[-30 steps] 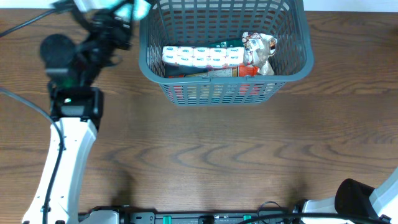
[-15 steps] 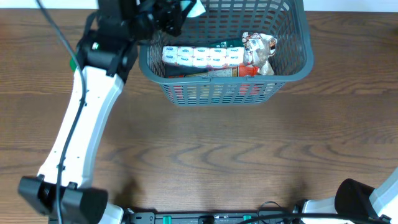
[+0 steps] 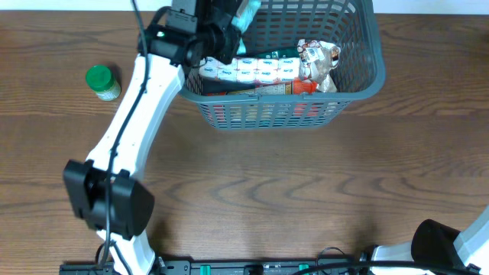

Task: Pack container
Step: 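Carry the mint-green pouch over the basket and release it inside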

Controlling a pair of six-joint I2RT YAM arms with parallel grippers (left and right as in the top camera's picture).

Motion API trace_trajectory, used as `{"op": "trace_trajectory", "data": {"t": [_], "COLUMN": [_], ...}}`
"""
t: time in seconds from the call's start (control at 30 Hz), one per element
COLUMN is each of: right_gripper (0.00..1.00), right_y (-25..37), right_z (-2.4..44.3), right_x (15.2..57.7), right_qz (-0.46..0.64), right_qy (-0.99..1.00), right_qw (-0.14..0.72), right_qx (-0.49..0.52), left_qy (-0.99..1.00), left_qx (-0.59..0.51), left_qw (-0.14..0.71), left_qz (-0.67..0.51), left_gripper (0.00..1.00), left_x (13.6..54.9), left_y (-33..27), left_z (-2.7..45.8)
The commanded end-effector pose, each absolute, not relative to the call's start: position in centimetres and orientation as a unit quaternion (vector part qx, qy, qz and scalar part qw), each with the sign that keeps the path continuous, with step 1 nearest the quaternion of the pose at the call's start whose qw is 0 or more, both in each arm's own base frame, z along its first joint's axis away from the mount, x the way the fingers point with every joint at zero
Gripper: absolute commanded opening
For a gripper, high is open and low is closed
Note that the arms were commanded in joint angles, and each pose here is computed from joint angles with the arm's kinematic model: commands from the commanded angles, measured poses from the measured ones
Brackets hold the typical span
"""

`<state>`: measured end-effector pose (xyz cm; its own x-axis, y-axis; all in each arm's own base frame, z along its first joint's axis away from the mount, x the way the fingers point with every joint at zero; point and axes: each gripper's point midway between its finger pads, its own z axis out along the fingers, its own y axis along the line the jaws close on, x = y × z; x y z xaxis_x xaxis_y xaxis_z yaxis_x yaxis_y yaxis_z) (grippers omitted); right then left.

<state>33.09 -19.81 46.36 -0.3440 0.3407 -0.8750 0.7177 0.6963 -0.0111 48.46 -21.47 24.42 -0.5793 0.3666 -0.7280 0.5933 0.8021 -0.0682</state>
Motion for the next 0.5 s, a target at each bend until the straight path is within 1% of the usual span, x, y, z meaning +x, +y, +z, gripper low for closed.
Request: {"op": "trace_trajectory", "data": {"t": [0.0,0.03,0.07,0.1,0.13,0.17,0.33,0.47], "right_gripper": [0.99,0.99,0.99,0.99,0.99,0.99,0.99,0.99], "right_y": [-20.0,-20.0,-20.0,-20.0,-20.0,-20.0,-20.0,-20.0], "right_z": [46.4,46.4,46.4,46.4,46.4,46.4,46.4,46.4], "right_x": [33.0,33.0,33.0,33.0,33.0,33.0,33.0,33.0], "right_qz": [-0.202,-0.202,-0.202,-0.202,-0.202,-0.202,-0.202,-0.201], "right_qy": [0.79,0.79,0.79,0.79,0.79,0.79,0.79,0.79], "right_qw": [0.467,0.467,0.467,0.467,0.467,0.467,0.467,0.467], "right_qx": [0.342,0.342,0.342,0.342,0.342,0.342,0.342,0.342], "left_qy": [0.877,0.879,0.881,0.881,0.88,0.879,0.871,0.857], "left_qx": [0.295,0.295,0.295,0.296,0.297,0.298,0.306,0.311], "left_qw": [0.353,0.348,0.344,0.343,0.344,0.346,0.357,0.385], "left_qz": [-0.137,-0.137,-0.137,-0.137,-0.138,-0.139,-0.143,-0.147], "left_gripper": [0.05,0.06,0.14,0.26,0.65,0.98,0.99,0.99], "left_x": [48.8,48.8,48.8,48.8,48.8,48.7,48.0,47.0], "left_y": [-21.6,-21.7,-21.7,-21.9,-22.0,-22.1,-22.9,-23.2], "left_z": [22.8,22.4,22.0,22.0,22.0,22.2,23.5,26.7]}}
